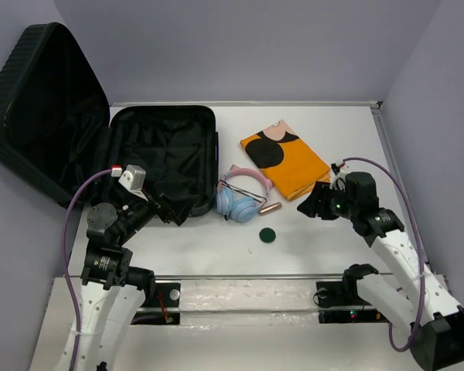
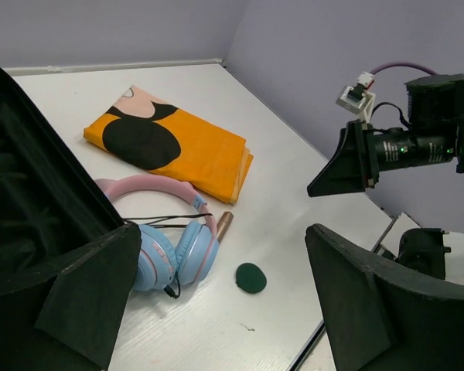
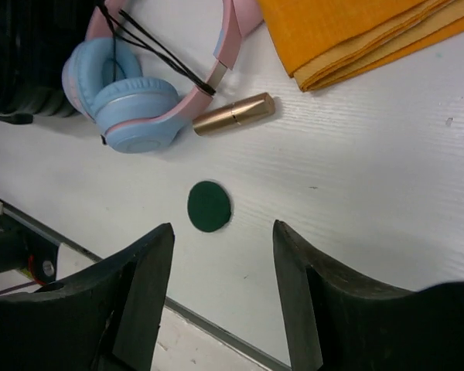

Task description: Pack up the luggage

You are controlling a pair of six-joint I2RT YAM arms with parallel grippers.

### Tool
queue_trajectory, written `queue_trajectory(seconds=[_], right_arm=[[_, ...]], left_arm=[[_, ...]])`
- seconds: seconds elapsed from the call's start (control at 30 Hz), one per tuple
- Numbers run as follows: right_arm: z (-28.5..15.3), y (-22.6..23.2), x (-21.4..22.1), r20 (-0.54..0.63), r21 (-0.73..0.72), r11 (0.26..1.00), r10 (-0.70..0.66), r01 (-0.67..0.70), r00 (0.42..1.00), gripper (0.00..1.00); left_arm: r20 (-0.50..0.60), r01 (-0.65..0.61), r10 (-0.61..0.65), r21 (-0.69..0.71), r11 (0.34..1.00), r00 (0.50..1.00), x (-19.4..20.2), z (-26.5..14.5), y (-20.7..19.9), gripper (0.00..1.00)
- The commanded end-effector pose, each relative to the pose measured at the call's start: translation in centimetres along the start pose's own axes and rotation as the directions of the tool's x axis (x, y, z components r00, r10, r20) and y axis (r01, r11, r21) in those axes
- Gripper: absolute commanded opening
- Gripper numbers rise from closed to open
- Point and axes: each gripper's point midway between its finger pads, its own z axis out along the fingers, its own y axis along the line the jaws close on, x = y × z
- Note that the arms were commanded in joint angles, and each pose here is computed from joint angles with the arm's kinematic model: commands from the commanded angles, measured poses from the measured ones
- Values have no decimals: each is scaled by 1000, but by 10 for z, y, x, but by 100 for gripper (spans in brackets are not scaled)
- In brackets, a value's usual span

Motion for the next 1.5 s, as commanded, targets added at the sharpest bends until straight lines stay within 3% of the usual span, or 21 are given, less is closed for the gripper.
queue_trajectory(seconds=[0.0, 0.17, 0.43, 0.67, 1.23, 1.33, 1.4, 1.47], right_arm=[[26, 4, -1, 19, 53, 997, -59, 58, 998, 60], [41, 12, 17, -42, 87, 990, -107, 111, 993, 58], [63, 25, 88, -200, 158, 969, -158, 191, 967, 59], [83, 30, 128, -290, 225, 936, -199, 269, 936, 59], [116, 26, 121, -328, 334, 858, -281, 389, 902, 60], [124, 25, 123, -345, 343, 848, -286, 404, 894, 43], [127, 21, 127, -358, 357, 841, -278, 406, 891, 19], [125, 22, 126, -346, 357, 847, -273, 395, 898, 8]], left_arm=[[7, -14, 13, 40, 999, 1000, -1, -1, -7, 99], [6, -7, 7, 31, 1000, 1000, 0, -1, -5, 99], [13, 1, -1, 5, 1000, 1000, -1, -2, -2, 99], [76, -36, 36, 1, 999, 996, -13, -12, -9, 99], [82, -50, 48, 18, 999, 995, -14, -13, -13, 99], [82, -48, 46, 19, 999, 996, -13, -14, -13, 99], [81, -47, 46, 18, 999, 996, -13, -13, -13, 99], [83, -47, 46, 19, 999, 995, -14, -14, -13, 99]])
